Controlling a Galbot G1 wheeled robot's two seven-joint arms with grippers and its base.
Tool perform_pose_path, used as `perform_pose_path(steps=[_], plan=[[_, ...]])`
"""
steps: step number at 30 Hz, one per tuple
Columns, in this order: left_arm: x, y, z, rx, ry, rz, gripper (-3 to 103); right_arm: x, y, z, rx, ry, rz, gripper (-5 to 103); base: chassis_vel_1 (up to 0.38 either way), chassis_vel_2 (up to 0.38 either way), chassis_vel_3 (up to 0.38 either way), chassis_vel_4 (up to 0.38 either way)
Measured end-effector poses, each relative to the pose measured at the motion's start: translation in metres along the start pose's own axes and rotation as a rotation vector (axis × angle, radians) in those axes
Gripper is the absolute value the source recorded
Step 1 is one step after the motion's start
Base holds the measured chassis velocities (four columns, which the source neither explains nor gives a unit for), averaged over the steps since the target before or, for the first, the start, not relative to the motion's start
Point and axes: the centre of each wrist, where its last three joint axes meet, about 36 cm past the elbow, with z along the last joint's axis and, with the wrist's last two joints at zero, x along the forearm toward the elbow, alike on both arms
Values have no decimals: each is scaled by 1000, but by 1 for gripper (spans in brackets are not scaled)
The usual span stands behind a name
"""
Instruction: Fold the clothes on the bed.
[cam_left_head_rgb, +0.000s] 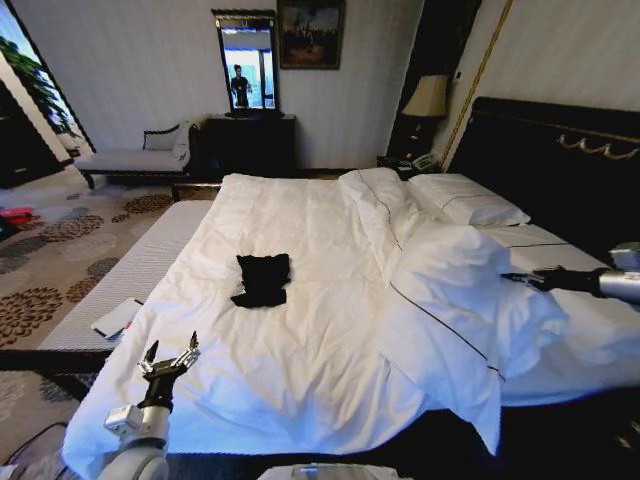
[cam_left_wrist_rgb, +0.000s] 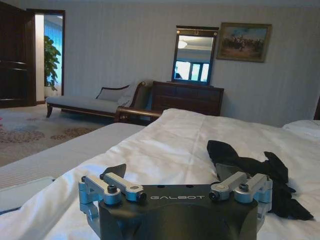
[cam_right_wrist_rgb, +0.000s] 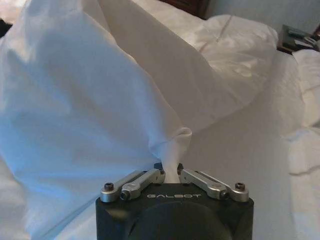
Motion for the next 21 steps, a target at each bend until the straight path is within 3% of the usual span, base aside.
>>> perform_pose_path(steps=[11,13,14,16,17,18,21], plan=[[-8,0,4,4,0,7,100,52,-19,21,1,65,107,1,0,0,0,0],[-13,0,3,4,-6,13,100,77,-7,63,-52,173,113,1,0,0,0,0],[-13,0,3,4,-6,13,100,77,-7,63,-52,173,113,1,0,0,0,0],[-18,0,2,3,-8,19,100,102,9,105,-117,222,126,1,0,0,0,0],[-22,-2,3,3,-5,28,100,116,22,127,-160,215,145,1,0,0,0,0],[-22,-2,3,3,-5,28,100,116,22,127,-160,215,145,1,0,0,0,0],[-47,-16,0,11,1,80,100,158,60,185,-271,137,226,1,0,0,0,0]])
